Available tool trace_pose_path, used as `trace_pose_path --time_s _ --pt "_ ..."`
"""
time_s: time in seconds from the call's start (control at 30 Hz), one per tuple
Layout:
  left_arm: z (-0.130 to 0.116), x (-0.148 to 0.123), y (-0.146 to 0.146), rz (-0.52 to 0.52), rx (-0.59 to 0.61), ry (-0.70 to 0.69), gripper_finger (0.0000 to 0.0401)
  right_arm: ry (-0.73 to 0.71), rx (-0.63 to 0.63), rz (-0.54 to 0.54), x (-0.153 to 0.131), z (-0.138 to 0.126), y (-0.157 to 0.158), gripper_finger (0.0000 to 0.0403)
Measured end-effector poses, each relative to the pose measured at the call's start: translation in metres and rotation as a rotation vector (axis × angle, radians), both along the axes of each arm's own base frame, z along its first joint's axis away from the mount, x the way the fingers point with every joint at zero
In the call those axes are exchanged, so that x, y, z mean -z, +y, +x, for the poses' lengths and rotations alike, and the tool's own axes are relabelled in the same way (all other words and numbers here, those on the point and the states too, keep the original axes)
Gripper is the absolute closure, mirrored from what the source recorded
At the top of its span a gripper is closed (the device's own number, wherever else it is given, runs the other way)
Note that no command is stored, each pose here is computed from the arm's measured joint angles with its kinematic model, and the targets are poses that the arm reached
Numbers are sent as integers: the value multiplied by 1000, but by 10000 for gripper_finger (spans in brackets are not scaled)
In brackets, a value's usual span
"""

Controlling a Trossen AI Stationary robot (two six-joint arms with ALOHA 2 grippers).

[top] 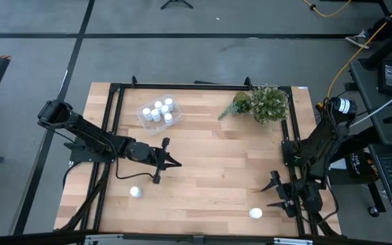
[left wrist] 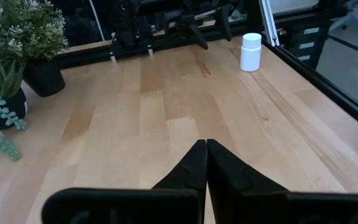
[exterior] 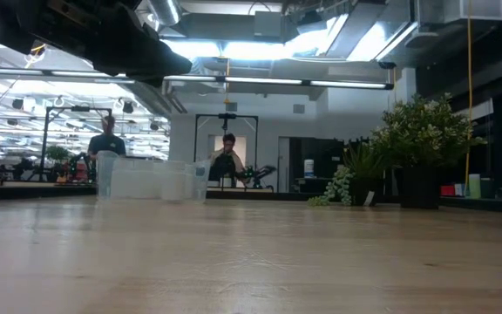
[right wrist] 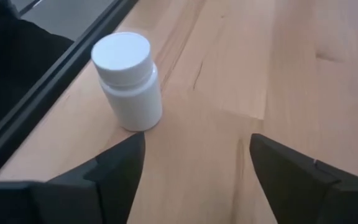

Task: Pick and place pill bottles into a basket
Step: Put the white medicine bottle into the transparent bin

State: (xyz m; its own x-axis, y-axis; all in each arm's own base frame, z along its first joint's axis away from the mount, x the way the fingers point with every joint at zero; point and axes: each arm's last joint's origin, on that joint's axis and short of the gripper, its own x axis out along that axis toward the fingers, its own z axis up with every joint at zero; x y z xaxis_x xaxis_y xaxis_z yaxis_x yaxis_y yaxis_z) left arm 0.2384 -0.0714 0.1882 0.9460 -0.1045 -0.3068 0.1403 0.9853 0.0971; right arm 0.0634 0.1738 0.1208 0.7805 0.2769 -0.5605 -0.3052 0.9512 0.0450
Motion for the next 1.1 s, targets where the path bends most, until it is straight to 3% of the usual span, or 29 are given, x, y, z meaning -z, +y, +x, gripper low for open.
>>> trace_pose_path --time_s 0.3,0.57,1.1 --pt "0 0 0 -2 -1 0 398 -14 -16 -19 11 3 9 109" --pt "0 0 0 -3 -2 0 398 38 -37 54 28 13 21 109" --pt "0 0 0 -50 -17 5 398 6 -75 53 47 33 36 109"
